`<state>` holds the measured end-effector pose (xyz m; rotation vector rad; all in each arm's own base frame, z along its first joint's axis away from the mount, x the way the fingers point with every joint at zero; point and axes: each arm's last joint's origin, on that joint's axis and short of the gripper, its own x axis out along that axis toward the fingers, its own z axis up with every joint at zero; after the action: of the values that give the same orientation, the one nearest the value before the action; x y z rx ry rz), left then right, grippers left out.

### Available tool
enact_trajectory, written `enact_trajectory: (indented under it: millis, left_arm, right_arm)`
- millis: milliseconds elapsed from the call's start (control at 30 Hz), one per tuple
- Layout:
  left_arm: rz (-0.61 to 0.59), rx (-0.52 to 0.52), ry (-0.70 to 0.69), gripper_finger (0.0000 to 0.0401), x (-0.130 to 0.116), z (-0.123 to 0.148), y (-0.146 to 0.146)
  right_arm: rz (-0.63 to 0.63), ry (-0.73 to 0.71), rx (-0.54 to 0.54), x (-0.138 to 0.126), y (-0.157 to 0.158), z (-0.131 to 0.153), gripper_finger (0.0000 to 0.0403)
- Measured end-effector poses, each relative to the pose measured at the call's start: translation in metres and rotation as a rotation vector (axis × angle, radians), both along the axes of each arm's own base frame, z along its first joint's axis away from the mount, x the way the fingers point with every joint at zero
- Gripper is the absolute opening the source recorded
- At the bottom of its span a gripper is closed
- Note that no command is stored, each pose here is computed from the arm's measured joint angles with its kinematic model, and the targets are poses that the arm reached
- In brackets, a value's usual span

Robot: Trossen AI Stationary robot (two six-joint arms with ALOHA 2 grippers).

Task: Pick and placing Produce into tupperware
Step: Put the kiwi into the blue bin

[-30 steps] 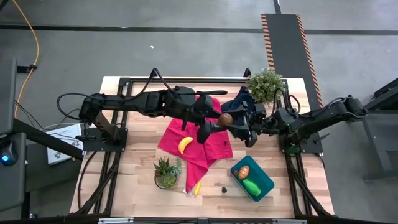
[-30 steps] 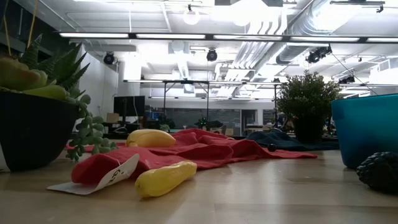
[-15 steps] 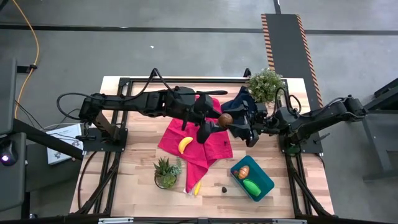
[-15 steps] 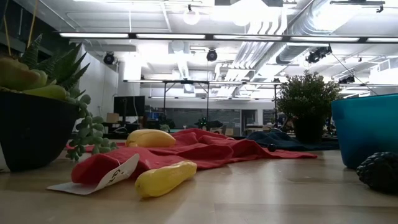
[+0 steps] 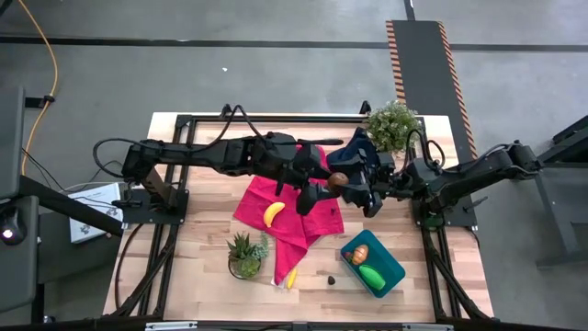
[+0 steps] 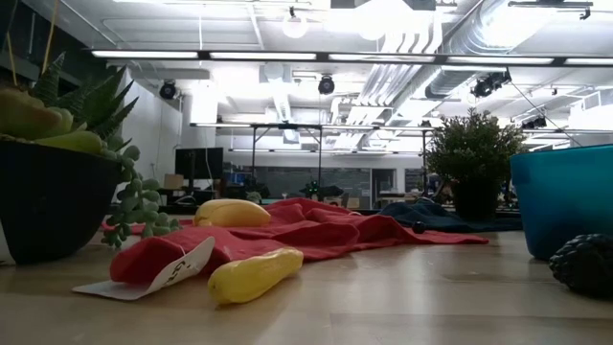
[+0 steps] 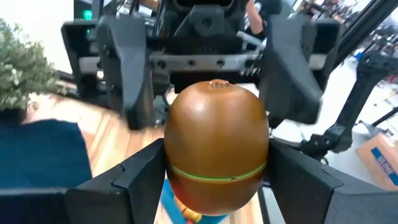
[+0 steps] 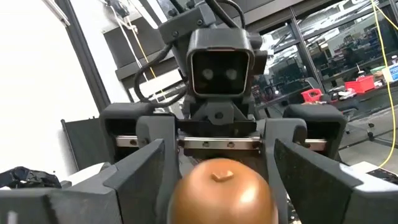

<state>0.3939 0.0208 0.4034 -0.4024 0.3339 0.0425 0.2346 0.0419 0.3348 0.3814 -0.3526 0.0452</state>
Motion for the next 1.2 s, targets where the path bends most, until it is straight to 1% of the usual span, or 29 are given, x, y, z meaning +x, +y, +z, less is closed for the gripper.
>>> enact_trajectory:
  millis: [133, 567, 867, 1200]
  left_arm:
    - [-0.002, 0.001, -0.04, 0.0243, -0.0003, 0.0052, -0.0001]
    - [0.0, -0.005, -0.04, 0.0243, 0.0001, 0.0048, 0.0]
    - [0.002, -0.008, -0.039, 0.0243, 0.0001, 0.0048, 0.0]
    - [0.001, -0.006, -0.039, 0.0243, 0.0001, 0.0048, 0.0]
  right_arm:
    - [0.001, 0.0, 0.002, -0.0001, 0.0001, 0.0, 0.0291]
    - [0.001, 0.003, 0.002, 0.0, 0.0001, -0.0002, 0.0288]
    - [-0.001, 0.0, -0.005, -0.0001, 0.0001, 0.0, 0.0243]
    - [-0.001, 0.0, -0.015, -0.0002, 0.0001, 0.0002, 0.0224]
